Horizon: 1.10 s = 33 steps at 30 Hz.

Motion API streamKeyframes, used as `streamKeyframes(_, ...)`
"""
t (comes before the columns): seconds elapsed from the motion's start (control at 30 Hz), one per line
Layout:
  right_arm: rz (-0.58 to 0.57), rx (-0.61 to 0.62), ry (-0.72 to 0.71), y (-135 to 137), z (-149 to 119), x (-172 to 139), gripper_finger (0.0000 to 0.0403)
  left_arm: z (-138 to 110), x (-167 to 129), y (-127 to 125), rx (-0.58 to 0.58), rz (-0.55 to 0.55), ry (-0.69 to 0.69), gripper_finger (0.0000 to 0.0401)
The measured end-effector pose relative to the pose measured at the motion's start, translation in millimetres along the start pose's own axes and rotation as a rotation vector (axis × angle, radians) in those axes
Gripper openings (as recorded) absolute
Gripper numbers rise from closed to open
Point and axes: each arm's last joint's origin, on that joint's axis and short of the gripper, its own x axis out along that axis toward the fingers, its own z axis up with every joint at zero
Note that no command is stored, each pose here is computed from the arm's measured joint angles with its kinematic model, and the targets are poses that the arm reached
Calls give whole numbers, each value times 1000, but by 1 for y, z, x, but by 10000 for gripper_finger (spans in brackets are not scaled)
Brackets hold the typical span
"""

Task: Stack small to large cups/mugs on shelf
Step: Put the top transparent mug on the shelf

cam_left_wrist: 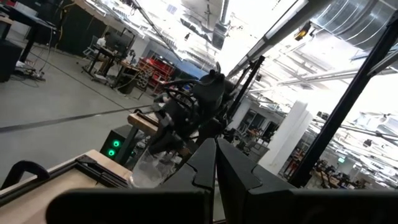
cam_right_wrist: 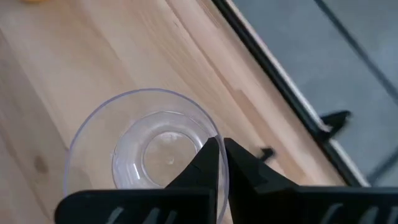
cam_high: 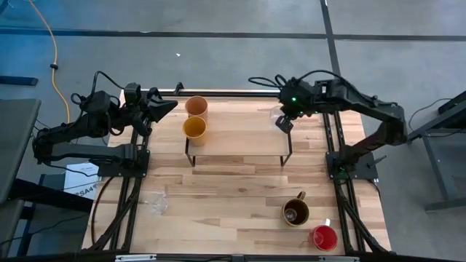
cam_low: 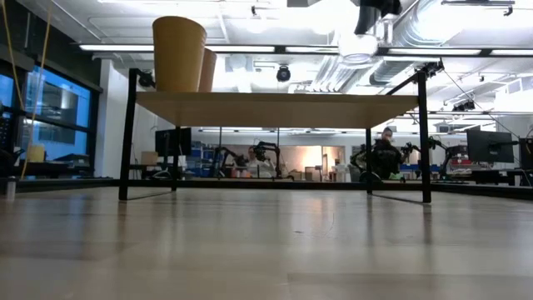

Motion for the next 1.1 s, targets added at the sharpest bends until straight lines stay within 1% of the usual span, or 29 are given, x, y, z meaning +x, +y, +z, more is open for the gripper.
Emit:
streamKeyframes(0.13, 58, 56, -43, 1, 3, 18, 0, 0, 0, 0, 0, 0, 0, 3)
streamKeyframes(0.2, 78, 80, -90, 4, 11, 28, 0, 0, 0, 0, 0, 0, 0, 3)
streamKeyframes(0.27, 97, 87, -104, 9, 19, 43, 0, 0, 0, 0, 0, 0, 0, 3)
streamKeyframes(0.47, 68, 46, -11, 20, 43, 86, 0, 0, 0, 0, 0, 0, 0, 3)
streamKeyframes(0.57, 33, 44, 66, 18, 48, 104, 0, 0, 0, 0, -1, 0, 0, 3)
streamKeyframes(0.63, 9, 52, 121, 14, 47, 107, 0, 0, 0, 0, -5, 0, 0, 3)
streamKeyframes(0.77, -35, 63, 114, 10, 48, 104, 0, 0, 0, 0, -7, 0, 0, 3)
streamKeyframes(0.9, -23, 96, 61, 5, 53, 100, 0, 0, 0, 0, -8, 0, 0, 3)
streamKeyframes(1.03, -27, 149, 69, 2, 51, 107, 0, 0, 0, 0, -9, 0, 0, 3)
streamKeyframes(1.1, -8, 171, 82, 3, 48, 113, 0, 0, 0, 0, -9, 0, 0, 3)
